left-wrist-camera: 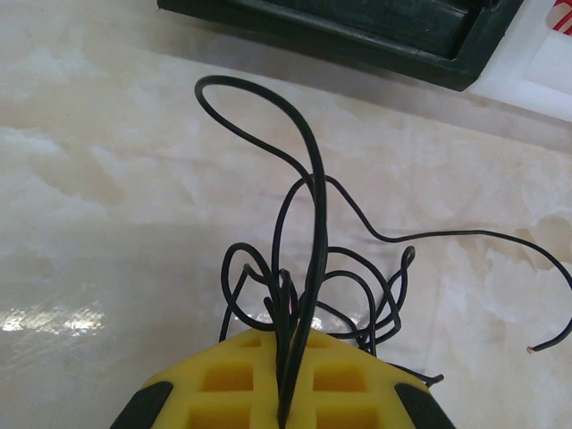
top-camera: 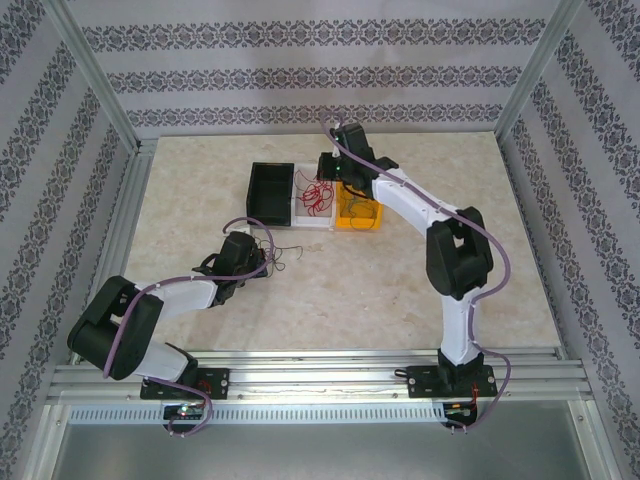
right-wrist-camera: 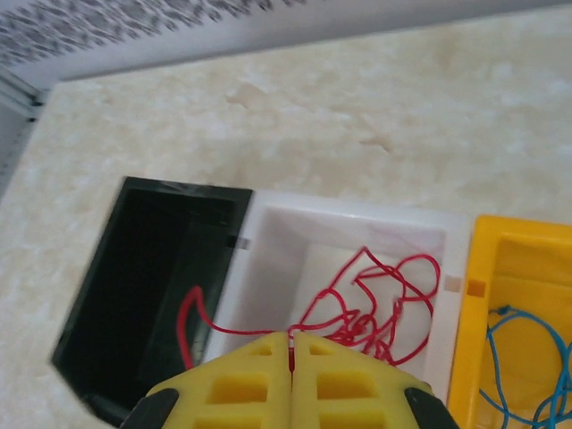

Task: Untangle the cables

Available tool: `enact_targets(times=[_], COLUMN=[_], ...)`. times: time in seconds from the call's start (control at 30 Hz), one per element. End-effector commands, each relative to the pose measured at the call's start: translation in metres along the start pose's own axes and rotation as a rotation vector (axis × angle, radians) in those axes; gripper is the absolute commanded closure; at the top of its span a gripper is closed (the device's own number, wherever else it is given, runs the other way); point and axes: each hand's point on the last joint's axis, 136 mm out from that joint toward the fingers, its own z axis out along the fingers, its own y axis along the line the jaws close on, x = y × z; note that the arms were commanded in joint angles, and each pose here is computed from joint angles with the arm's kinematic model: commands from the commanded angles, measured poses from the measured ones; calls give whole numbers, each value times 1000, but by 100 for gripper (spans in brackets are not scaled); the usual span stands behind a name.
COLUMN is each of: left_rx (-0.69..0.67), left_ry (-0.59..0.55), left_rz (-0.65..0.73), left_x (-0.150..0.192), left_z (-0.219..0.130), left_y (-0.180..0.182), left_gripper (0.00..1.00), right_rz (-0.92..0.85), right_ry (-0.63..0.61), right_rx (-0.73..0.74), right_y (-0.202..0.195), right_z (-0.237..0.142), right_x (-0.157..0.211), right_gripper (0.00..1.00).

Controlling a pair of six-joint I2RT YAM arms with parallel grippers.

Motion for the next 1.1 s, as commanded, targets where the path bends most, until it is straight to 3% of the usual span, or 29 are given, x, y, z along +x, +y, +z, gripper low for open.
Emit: enact_targets(times=[0.0, 0.33, 0.5, 0.6, 0.73, 0.87, 1.07], left_rx=[-1, 26, 57, 75, 138, 308, 489], left_ry=[-42, -103, -100, -81, -60, 34, 176], left_rz=[3, -8, 26, 52, 79, 131, 125], left_x=[-16, -38, -39, -34, -28, -8, 20], left_z=[-8, -25, -31, -32, -35, -36, -29], left_y=[-4, -14, -20, -23, -32, -59, -87], left_gripper=[100, 100, 100, 100, 100, 100, 100], right_rz=[38, 7, -19, -54, -92, -141, -329], right_ry=[21, 89, 4, -67, -125, -71, 198], right_rx=[75, 142, 117, 126, 157, 94, -39], right_y=[-11, -18, -4, 4, 7, 17, 31], right_z=[16, 42, 20, -9, -47, -71, -75], right_x=[12, 38, 14, -3, -7, 35, 163], right_gripper=[96, 90, 54, 46, 42, 43, 43])
